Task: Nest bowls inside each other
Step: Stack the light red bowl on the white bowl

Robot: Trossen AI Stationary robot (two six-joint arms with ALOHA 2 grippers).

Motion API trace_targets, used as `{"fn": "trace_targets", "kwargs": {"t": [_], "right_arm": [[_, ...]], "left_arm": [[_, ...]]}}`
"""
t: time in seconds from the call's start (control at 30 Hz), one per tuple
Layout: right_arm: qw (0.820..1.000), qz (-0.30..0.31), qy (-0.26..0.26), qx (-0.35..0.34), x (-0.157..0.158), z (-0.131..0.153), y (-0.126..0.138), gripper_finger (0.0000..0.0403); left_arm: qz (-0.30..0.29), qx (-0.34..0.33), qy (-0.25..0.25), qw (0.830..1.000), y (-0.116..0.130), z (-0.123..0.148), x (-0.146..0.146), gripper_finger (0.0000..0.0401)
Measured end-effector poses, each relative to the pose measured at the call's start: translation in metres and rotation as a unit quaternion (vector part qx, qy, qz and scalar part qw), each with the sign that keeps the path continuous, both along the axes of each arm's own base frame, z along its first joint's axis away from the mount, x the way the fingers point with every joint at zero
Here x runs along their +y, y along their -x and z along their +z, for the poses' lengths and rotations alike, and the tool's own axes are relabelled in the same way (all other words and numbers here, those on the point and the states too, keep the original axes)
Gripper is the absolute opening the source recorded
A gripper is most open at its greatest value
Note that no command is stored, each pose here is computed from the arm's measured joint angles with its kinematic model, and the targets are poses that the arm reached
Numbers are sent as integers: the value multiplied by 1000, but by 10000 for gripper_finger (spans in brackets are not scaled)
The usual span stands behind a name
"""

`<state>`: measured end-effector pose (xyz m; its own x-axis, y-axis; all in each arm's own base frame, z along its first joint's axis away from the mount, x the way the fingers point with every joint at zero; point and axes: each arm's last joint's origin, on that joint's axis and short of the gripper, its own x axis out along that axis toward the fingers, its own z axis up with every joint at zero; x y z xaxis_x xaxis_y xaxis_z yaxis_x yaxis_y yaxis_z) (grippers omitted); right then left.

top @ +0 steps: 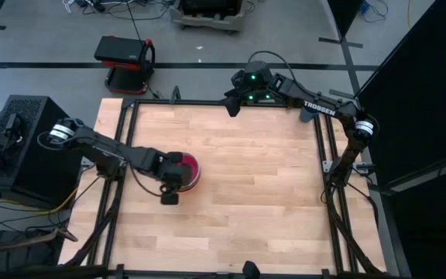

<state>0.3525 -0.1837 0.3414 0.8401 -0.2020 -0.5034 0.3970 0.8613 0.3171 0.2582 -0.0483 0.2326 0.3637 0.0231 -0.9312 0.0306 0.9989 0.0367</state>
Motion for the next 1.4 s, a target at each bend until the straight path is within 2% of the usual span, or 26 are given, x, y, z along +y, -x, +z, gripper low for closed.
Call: {"fn": "trace_targets", "kwargs": {"t": [0.2,0.5,1.1,1.4], "right_arm": [[1000,0,-8,-1,0,0,0,233],[1000,-6,-12,-1,-4,0,2,233],[1000,-8,-13,-2,-6,0,4,233],[1000,-2,-16,-3,-6,0,4,233]], "left_arm": [[-15,-10,-7,1000,-20,-6,16,0],[-73,-39,-17,996,-74,0,41,0],[-141,-42,-19,989,-139,5,51,0],[-114,-11,-32,993,-136,2,62,0]]}}
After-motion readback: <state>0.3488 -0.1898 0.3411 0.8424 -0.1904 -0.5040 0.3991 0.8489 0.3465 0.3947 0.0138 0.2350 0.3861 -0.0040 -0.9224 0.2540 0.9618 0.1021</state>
